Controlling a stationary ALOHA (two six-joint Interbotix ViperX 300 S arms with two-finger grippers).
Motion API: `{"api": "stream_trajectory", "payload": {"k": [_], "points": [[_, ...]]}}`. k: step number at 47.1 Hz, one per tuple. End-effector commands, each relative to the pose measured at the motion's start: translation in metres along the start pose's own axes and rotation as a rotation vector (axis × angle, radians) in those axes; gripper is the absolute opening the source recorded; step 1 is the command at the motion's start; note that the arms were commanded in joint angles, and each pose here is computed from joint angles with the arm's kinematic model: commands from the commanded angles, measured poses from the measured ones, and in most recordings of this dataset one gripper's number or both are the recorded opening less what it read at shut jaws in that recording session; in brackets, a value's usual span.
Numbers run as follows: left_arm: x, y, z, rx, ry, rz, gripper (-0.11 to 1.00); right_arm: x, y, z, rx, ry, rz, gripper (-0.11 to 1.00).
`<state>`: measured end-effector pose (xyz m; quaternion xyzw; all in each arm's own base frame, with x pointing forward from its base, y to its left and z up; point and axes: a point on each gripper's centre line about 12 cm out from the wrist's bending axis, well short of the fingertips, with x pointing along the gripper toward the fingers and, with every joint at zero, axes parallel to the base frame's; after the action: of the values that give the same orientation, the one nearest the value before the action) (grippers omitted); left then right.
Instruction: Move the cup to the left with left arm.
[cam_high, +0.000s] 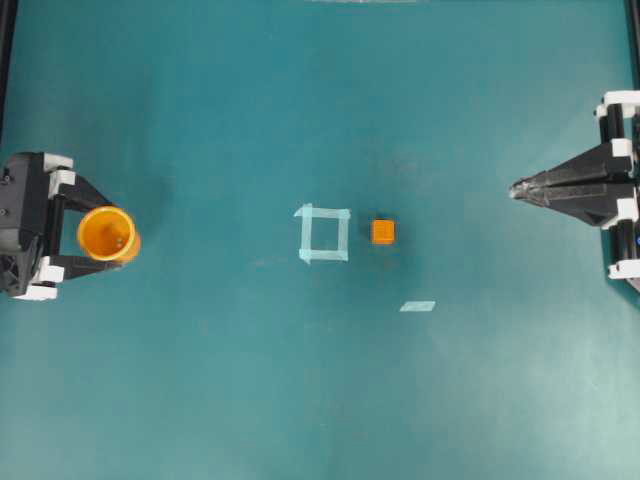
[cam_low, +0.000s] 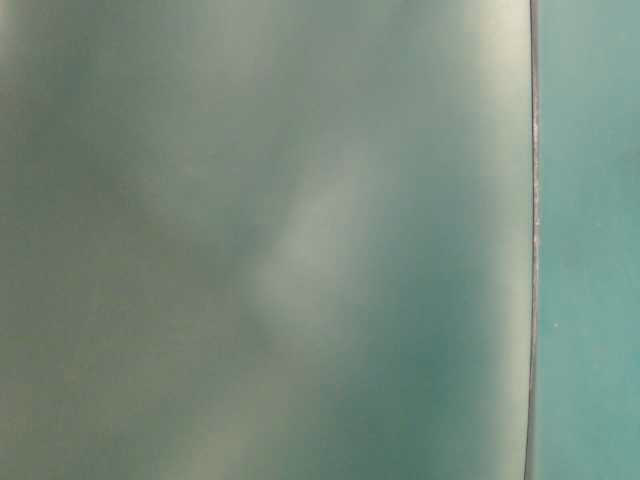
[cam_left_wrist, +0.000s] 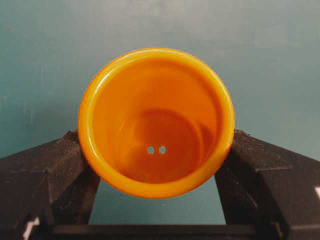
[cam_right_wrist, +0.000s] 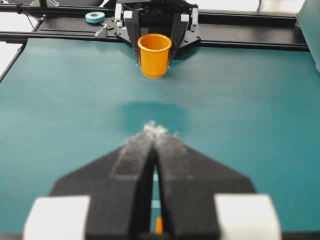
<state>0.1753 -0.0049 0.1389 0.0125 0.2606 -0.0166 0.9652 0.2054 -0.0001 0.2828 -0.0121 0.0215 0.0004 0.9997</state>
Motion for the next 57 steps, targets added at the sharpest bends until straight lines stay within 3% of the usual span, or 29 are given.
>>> {"api": "stream_trajectory", "payload": {"k": [1,57], "points": [[0.0007,-0.0005,0.0041,0.000,-0.012,-0.003,0.64,0.0021,-0.0002,0.0080,0.000,-0.018,0.000,-0.01],[0.0007,-0.0005,0.0041,0.000,-0.012,-0.003,0.64,0.0021,-0.0001,0.0068,0.000,-0.008,0.000,-0.01]]}}
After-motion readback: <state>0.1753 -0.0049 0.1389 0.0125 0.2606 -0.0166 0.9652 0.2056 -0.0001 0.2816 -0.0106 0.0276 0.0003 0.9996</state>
